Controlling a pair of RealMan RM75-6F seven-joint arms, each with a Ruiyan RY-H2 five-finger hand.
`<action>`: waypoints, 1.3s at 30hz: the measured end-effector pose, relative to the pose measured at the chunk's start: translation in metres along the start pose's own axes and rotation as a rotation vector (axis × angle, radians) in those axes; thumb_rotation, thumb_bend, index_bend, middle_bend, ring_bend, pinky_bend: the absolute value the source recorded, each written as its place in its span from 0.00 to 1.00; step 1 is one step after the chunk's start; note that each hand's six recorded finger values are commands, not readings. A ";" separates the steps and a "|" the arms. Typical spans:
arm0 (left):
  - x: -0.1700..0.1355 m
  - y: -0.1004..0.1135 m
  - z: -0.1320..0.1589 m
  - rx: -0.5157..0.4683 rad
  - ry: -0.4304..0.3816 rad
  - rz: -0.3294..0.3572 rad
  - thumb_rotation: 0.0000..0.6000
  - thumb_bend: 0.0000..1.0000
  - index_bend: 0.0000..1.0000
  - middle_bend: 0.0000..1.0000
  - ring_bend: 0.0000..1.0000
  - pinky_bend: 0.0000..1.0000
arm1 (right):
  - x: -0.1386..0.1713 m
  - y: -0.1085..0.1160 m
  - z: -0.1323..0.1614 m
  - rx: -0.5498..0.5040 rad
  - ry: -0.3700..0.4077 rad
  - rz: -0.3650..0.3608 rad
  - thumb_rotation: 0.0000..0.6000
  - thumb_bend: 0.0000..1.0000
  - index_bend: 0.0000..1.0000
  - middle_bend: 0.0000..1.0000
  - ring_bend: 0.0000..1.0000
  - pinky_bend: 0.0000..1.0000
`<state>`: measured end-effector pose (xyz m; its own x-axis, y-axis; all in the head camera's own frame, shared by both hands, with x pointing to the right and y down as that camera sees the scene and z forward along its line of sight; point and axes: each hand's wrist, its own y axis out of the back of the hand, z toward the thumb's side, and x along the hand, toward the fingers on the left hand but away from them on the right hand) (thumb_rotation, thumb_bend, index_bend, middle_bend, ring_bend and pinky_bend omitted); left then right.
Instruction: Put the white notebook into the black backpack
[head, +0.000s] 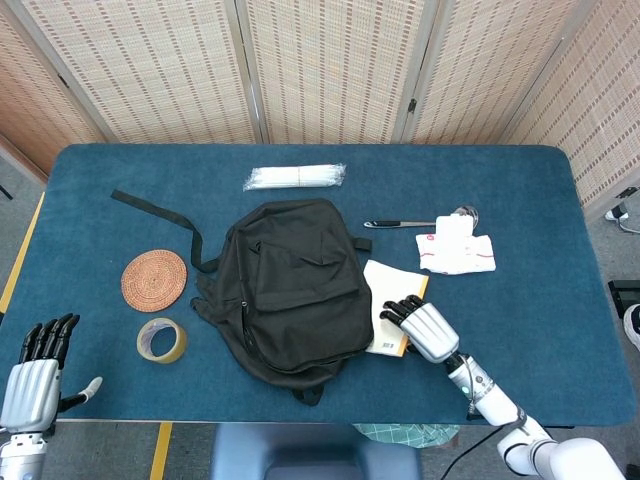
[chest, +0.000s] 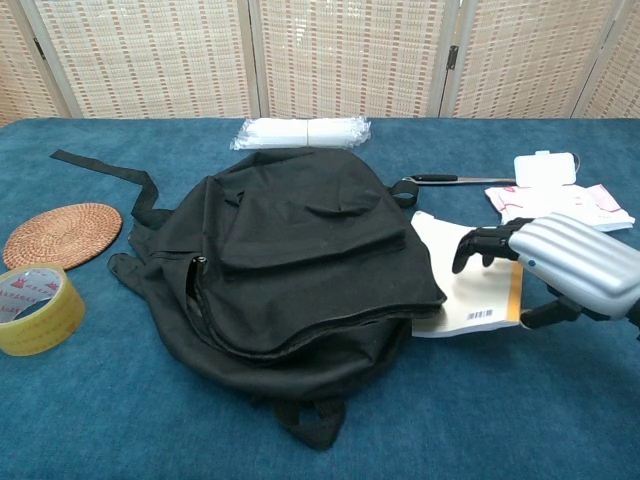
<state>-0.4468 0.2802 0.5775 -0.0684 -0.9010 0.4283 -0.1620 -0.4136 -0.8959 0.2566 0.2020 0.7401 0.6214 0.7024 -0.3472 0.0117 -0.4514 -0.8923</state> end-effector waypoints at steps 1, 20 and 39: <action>0.000 0.000 0.000 0.000 0.000 -0.001 1.00 0.22 0.09 0.10 0.09 0.00 | -0.001 0.000 0.001 -0.002 0.000 -0.002 1.00 0.43 0.40 0.27 0.37 0.32; 0.005 0.000 0.003 -0.001 -0.016 -0.002 1.00 0.22 0.09 0.10 0.09 0.00 | -0.004 0.006 -0.004 -0.009 -0.045 -0.048 1.00 0.43 0.72 0.41 0.40 0.32; 0.041 0.010 0.042 0.030 -0.212 -0.010 1.00 0.22 0.11 0.10 0.09 0.00 | 0.022 0.082 -0.033 0.099 -0.071 -0.354 1.00 0.45 0.78 0.45 0.45 0.33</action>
<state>-0.4102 0.2336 0.5808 0.1420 -0.9031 0.4054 -0.1321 -0.4232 -0.8964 0.2968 0.1623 0.6684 0.5363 0.8436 -0.0279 0.1380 -0.1203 -0.9831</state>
